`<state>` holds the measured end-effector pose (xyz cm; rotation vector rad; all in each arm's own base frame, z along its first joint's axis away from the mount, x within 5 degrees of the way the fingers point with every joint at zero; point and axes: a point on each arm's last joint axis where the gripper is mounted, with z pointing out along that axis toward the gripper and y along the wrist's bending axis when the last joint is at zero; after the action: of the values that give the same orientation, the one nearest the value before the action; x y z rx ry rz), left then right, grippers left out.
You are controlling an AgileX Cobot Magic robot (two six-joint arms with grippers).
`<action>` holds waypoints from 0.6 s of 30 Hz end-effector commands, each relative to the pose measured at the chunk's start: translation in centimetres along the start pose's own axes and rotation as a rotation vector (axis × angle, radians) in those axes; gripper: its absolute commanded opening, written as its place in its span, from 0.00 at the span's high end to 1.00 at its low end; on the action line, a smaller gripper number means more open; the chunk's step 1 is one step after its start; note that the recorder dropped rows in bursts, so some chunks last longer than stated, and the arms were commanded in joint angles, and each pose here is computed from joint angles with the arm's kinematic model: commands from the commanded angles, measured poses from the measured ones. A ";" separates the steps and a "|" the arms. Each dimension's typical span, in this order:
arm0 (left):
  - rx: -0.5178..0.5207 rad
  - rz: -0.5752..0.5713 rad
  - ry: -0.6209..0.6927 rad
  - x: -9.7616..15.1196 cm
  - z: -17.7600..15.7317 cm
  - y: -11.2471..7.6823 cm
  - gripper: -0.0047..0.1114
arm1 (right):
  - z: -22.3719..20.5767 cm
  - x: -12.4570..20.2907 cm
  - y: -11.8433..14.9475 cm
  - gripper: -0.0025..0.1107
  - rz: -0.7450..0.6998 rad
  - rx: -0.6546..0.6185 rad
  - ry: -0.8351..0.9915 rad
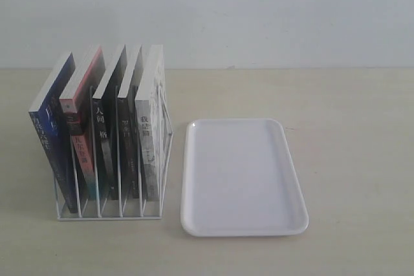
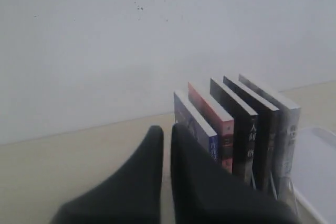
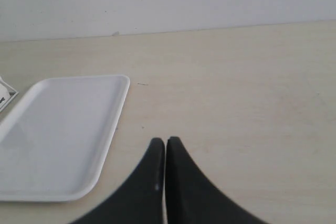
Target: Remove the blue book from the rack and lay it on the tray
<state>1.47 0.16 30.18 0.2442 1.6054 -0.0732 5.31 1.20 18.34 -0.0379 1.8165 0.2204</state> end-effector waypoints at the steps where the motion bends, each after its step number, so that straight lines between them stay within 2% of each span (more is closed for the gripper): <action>1: 0.046 -0.078 -0.040 -0.9 -0.4 -0.4 0.92 | 0.0 -0.1 0.0 0.98 -0.002 0.005 -0.013; 4: 0.050 -0.098 -0.151 -1.9 -0.5 -0.4 0.92 | 0.0 -0.1 0.0 0.98 -0.002 0.005 -0.013; 7: 0.080 -0.150 -0.159 -2.0 -0.5 -0.6 0.92 | 0.0 -0.1 0.0 0.98 -0.002 0.005 -0.013; 8: 0.102 -0.186 -0.154 -1.9 -0.5 -0.8 0.92 | 0.0 -0.1 0.0 0.98 -0.002 0.005 -0.013; 10: 0.194 -0.366 -0.187 -2.4 -0.7 -1.4 0.92 | 0.0 -0.1 0.0 0.98 -0.002 0.005 -0.013; 11: 0.217 -0.366 -0.242 -3.2 -1.1 -1.4 0.92 | 0.0 -0.1 0.0 0.98 -0.002 0.005 -0.013; 13: 0.225 -0.218 -0.272 -5.6 -1.4 -1.4 0.92 | 0.0 -0.1 0.0 0.98 -0.002 0.005 -0.013; 15: 0.269 -0.183 -0.159 -9.2 -0.4 -1.5 0.92 | 0.0 -0.1 0.0 0.98 -0.002 0.005 -0.013; 18: 0.336 -0.158 0.015 -13.2 1.0 -1.8 0.92 | 0.0 -0.1 0.0 0.98 -0.002 0.005 -0.013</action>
<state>1.32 -2.46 40.18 0.2990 1.4932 -0.4581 5.31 1.20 18.34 -0.0379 1.8165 0.2204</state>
